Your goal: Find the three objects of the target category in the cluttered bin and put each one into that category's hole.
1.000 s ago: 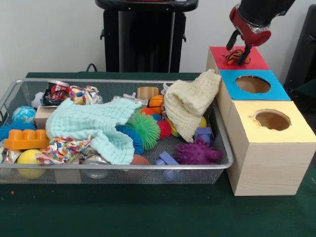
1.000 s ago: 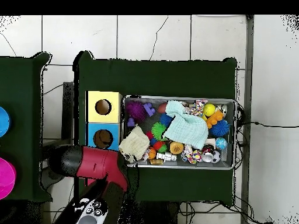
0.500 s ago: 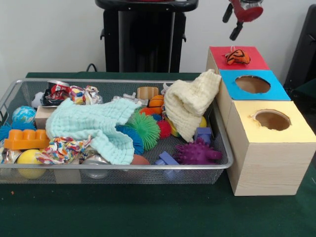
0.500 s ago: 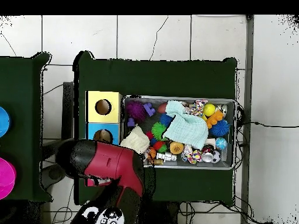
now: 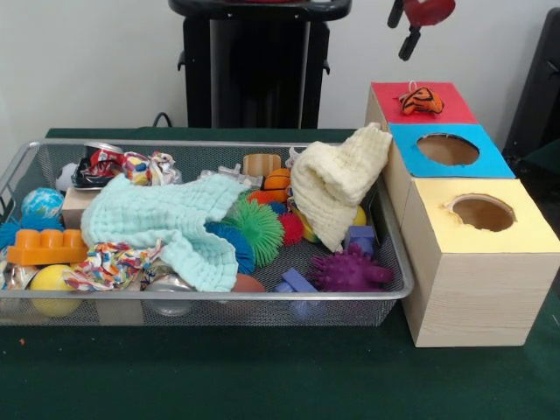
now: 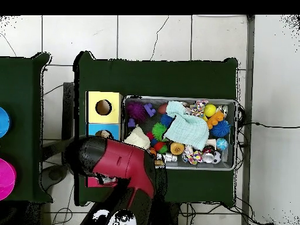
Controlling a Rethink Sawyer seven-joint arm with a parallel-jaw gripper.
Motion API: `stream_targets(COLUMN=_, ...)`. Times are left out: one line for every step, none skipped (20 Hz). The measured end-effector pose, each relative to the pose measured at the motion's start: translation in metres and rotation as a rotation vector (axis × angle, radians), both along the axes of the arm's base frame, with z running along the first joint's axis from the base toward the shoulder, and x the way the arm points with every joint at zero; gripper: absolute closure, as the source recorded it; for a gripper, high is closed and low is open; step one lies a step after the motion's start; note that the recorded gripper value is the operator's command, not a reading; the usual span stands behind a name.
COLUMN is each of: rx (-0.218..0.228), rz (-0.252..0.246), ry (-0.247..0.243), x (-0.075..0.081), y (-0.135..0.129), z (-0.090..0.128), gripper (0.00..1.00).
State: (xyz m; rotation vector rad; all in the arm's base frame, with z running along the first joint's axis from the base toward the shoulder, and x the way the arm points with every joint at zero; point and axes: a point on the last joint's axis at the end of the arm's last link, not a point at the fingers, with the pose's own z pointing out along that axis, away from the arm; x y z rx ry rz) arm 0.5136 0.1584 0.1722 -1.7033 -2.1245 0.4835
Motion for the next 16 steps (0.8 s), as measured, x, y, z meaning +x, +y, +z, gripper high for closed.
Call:
stream_targets(rx=0.0, rz=-0.001, ry=0.0, x=0.0, y=-0.001, z=0.0, gripper=0.0)
stream_targets(rx=0.0, rz=-0.002, ry=0.001, x=0.0, y=-0.001, z=0.0, gripper=0.0)
stream_targets(rx=0.0, rz=-0.004, ry=0.001, x=0.0, y=-0.002, z=-0.001, gripper=0.0)
stream_targets(rx=-0.001, rz=-0.005, ry=0.003, x=0.0, y=-0.002, z=-0.001, gripper=0.0)
stream_targets(rx=-0.001, rz=-0.005, ry=0.004, x=0.0, y=-0.003, z=-0.002, gripper=0.0)
stream_targets(rx=-0.001, rz=-0.005, ry=0.006, x=0.0, y=-0.003, z=-0.003, gripper=0.0)
stream_targets(rx=-0.001, rz=-0.005, ry=0.008, x=0.0, y=-0.003, z=-0.004, gripper=0.0)
stream_targets(rx=-0.001, rz=-0.005, ry=0.009, x=0.0, y=-0.003, z=-0.004, gripper=0.0)
stream_targets(rx=-0.001, rz=-0.004, ry=0.013, x=-0.001, y=-0.002, z=-0.006, gripper=0.0)
stream_targets(rx=-0.001, rz=-0.004, ry=0.014, x=-0.001, y=-0.002, z=-0.007, gripper=0.0)
stream_targets(rx=0.0, rz=-0.003, ry=0.018, x=-0.001, y=-0.001, z=-0.009, gripper=0.0)
stream_targets(rx=0.0, rz=-0.003, ry=0.021, x=-0.002, y=-0.001, z=-0.01, gripper=0.0)
stream_targets(rx=0.0, rz=-0.003, ry=0.023, x=-0.002, y=-0.001, z=-0.012, gripper=0.0)
stream_targets(rx=0.0, rz=-0.004, ry=0.03, x=-0.003, y=0.0, z=-0.015, gripper=0.0)
stream_targets(rx=0.0, rz=-0.005, ry=0.032, x=-0.003, y=0.0, z=-0.016, gripper=0.0)
stream_targets(rx=-0.001, rz=-0.005, ry=0.034, x=-0.003, y=0.0, z=-0.017, gripper=0.0)
